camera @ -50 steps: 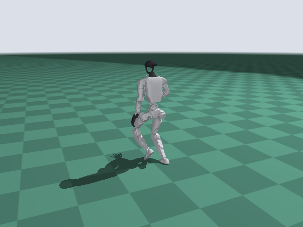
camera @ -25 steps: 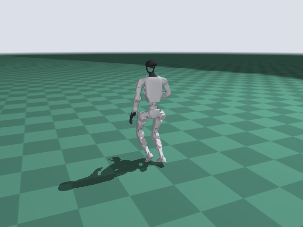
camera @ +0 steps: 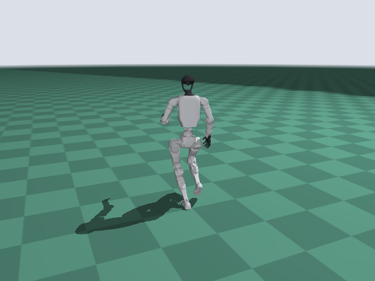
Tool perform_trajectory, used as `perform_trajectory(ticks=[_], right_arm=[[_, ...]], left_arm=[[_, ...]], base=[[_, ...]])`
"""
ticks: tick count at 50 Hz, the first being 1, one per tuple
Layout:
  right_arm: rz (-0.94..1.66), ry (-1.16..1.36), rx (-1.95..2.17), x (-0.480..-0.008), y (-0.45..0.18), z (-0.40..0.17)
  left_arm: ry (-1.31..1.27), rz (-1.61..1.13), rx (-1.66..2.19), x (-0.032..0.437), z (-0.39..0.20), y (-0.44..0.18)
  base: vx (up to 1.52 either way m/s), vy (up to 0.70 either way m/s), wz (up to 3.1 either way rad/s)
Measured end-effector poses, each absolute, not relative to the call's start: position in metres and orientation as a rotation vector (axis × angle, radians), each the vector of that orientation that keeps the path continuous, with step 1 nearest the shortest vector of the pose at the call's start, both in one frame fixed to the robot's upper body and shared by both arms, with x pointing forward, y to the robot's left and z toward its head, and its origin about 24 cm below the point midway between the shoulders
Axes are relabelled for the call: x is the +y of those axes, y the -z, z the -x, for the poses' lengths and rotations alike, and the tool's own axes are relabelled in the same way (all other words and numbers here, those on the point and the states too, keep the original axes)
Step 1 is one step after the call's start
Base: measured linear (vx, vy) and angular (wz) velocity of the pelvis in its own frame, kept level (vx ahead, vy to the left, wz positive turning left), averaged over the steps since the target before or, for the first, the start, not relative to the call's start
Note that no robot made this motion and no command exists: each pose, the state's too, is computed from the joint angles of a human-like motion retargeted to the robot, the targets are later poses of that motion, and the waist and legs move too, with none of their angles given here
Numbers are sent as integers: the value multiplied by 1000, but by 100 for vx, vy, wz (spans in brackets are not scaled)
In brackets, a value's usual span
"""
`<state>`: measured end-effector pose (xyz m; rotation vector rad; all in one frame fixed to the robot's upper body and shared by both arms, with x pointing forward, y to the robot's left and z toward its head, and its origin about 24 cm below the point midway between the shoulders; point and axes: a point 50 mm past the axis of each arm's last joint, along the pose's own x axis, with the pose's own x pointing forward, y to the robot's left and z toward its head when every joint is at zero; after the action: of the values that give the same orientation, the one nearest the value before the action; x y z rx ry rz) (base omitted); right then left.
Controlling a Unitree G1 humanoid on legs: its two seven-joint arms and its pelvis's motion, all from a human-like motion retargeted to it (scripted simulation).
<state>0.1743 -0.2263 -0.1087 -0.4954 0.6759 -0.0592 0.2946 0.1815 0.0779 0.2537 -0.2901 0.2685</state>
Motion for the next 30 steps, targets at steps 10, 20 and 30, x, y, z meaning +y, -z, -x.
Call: perform_trajectory(ticks=[10,20,30], right_arm=[[242,-17,-782,-144,-199,-290],[584,98,-20,-202,-24,-286],[600,79,1110,-258,152,-71]], left_arm=[[-66,-483,1032,227,-69,154],[-70,-421,593,204,-141,106],[-164,-190,-587,156,-302,-144]], base=[[8,-8,-88],[14,-1,-13],[8,7,12]])
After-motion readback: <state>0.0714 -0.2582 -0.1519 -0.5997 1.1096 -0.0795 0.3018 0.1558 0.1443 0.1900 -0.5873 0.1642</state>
